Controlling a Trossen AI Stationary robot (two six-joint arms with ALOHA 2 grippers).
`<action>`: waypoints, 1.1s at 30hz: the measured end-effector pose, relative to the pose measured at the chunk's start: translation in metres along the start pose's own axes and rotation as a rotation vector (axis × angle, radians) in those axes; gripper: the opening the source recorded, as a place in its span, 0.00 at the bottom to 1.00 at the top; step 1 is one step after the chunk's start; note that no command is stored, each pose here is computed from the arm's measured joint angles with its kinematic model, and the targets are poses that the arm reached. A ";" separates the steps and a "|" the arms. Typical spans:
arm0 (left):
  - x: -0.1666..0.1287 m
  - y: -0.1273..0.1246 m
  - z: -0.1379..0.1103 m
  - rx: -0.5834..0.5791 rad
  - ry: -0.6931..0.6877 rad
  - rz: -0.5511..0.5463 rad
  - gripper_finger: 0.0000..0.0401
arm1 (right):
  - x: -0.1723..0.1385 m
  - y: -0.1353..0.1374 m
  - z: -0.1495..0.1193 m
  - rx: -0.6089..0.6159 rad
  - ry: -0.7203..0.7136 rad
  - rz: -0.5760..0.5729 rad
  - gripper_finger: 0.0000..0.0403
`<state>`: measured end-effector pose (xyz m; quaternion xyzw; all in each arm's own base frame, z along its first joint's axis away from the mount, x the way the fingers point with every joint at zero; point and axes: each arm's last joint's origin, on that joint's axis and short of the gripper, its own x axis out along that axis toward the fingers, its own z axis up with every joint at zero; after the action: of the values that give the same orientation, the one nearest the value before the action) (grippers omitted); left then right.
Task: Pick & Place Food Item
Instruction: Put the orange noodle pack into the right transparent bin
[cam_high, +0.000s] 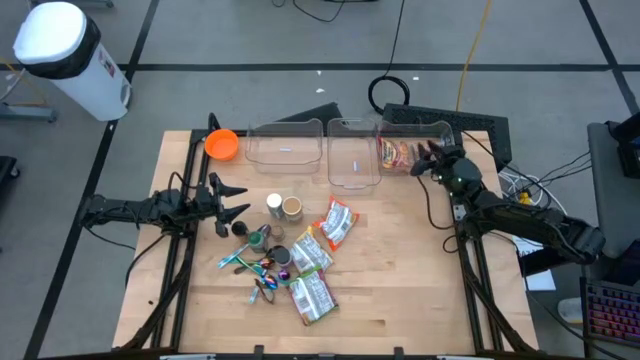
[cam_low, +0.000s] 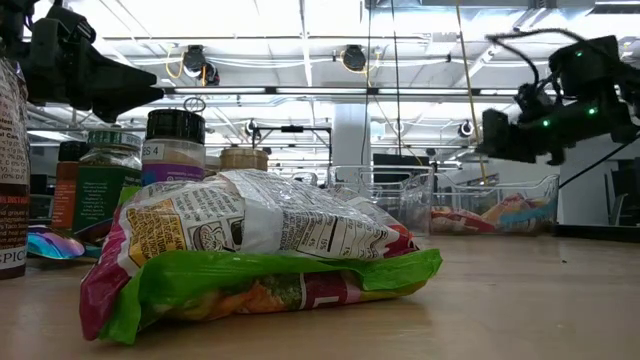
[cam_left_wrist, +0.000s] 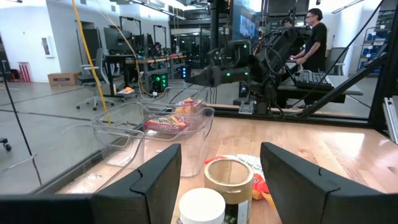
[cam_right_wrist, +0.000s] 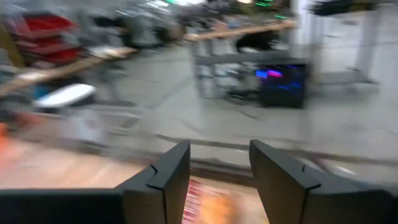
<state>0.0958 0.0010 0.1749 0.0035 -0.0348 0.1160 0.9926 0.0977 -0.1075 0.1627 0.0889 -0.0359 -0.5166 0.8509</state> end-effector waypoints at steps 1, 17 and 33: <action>0.000 0.000 0.000 0.000 0.000 0.000 0.57 | 0.000 0.002 0.002 0.013 -0.012 0.049 0.41; 0.000 0.000 0.000 0.000 0.000 0.000 0.57 | -0.014 0.035 0.012 0.211 0.025 0.754 0.41; 0.000 0.000 0.000 0.000 0.000 0.000 0.57 | -0.057 0.090 -0.013 -0.057 0.063 0.985 0.41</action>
<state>0.0958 0.0010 0.1749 0.0036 -0.0347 0.1160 0.9926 0.1513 -0.0148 0.1687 0.0534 -0.0339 -0.0510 0.9967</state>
